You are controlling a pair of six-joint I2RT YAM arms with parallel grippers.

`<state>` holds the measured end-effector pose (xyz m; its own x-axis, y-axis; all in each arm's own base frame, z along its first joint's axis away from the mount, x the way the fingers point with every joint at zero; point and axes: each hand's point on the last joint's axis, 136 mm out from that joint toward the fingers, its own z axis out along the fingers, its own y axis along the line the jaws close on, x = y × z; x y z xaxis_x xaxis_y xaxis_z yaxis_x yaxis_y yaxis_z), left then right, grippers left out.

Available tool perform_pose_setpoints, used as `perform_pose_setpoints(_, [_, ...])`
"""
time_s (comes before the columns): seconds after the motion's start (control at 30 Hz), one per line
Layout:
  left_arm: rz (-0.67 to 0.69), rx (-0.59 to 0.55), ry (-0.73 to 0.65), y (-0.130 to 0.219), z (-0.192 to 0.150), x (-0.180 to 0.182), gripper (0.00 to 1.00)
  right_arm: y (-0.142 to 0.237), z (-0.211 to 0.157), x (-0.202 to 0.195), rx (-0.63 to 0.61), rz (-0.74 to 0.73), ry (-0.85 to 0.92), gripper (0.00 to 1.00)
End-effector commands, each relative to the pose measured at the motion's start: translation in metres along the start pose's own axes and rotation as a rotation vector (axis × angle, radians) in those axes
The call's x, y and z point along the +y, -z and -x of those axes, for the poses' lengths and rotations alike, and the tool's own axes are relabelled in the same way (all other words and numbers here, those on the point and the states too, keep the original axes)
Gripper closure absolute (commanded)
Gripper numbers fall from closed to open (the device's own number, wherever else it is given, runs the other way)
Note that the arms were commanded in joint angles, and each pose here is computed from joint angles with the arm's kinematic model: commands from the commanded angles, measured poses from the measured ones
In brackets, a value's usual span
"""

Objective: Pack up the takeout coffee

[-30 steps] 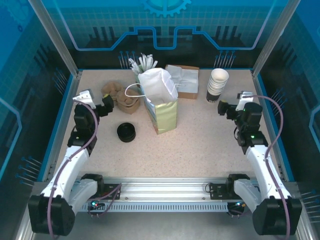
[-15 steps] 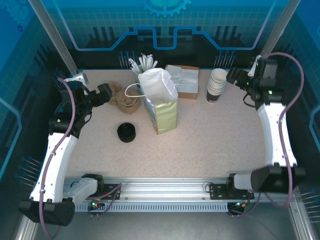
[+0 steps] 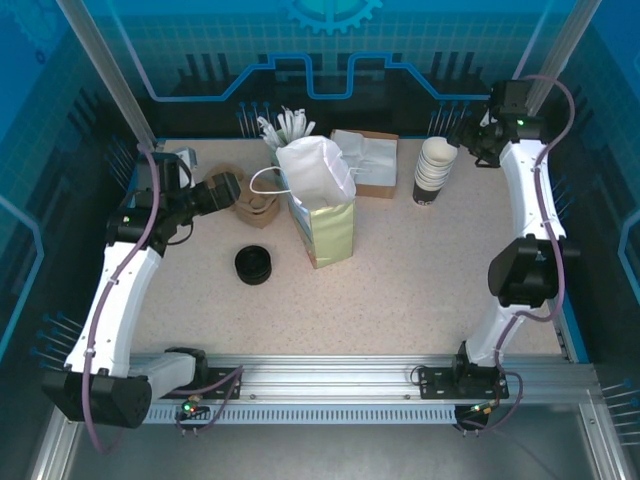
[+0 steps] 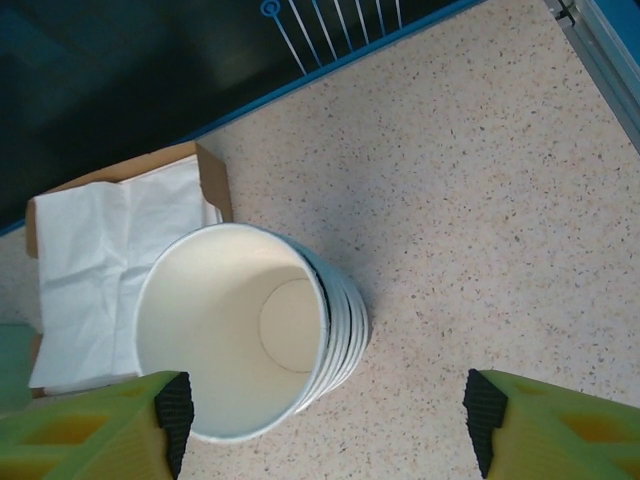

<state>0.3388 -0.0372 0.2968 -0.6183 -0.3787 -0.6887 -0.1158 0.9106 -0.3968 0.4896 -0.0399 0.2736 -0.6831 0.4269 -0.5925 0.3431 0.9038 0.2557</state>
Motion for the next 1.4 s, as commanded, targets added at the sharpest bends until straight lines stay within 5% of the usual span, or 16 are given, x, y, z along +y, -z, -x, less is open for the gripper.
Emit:
perform_pose_setpoints(0.0, [-0.054, 0.031, -0.032, 0.001, 0.000, -0.013, 0.01, -0.011, -0.002, 0.003, 0.055, -0.011, 0.019, 0.34])
perform_pose_setpoints(0.2, [-0.063, 0.053, -0.034, -0.007, -0.003, -0.014, 0.01, -0.032, 0.001, 0.011, 0.090, 0.001, 0.041, 0.48])
perform_pose_setpoints(1.37, [-0.058, 0.074, -0.009, -0.016, -0.002, -0.015, 0.01, -0.065, -0.014, 0.014, 0.157, -0.023, 0.112, 0.83])
